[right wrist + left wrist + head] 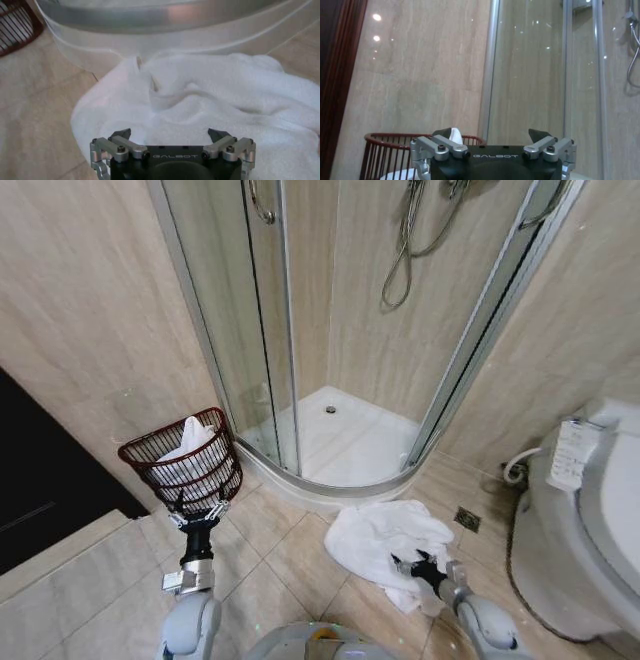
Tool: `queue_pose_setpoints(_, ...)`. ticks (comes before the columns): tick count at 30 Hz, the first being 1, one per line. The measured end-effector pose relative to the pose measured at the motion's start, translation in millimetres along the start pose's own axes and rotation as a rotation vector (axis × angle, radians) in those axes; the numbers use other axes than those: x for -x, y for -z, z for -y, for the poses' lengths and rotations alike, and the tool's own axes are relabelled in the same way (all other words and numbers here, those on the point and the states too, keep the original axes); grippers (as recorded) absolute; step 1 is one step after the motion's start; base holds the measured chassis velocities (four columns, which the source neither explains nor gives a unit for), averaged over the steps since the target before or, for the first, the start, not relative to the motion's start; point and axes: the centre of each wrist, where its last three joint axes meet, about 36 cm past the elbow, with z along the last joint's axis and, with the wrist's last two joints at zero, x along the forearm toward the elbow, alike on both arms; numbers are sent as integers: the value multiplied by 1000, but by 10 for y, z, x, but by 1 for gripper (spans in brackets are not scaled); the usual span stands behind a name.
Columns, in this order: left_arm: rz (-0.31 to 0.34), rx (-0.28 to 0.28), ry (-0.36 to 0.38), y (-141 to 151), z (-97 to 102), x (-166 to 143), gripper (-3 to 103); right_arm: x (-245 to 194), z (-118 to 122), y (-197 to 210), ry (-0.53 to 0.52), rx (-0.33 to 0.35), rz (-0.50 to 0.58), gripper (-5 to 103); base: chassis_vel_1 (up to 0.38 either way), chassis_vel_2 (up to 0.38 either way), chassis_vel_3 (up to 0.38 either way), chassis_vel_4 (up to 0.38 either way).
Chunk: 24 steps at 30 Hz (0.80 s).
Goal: Discard the used towel into the hamper.
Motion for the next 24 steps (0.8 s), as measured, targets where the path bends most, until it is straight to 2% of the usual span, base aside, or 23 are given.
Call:
queue_pose_setpoints(7, 3, 6, 7, 27, -25, -38, 100, 273, 118, 8, -35, -13, -34, 100, 0, 0, 0, 0)
queue_pose_setpoints(13, 8, 12, 9, 89, -24, -40, 100, 490, 261, -62, -105, 35, -20, 100, 0, 0, 0, 0)
queue_pose_setpoints(24, 9, 43, -19, 155, 46, -78, 100, 513, 397, -145, -127, 76, 5, 100, 0, 0, 0, 0)
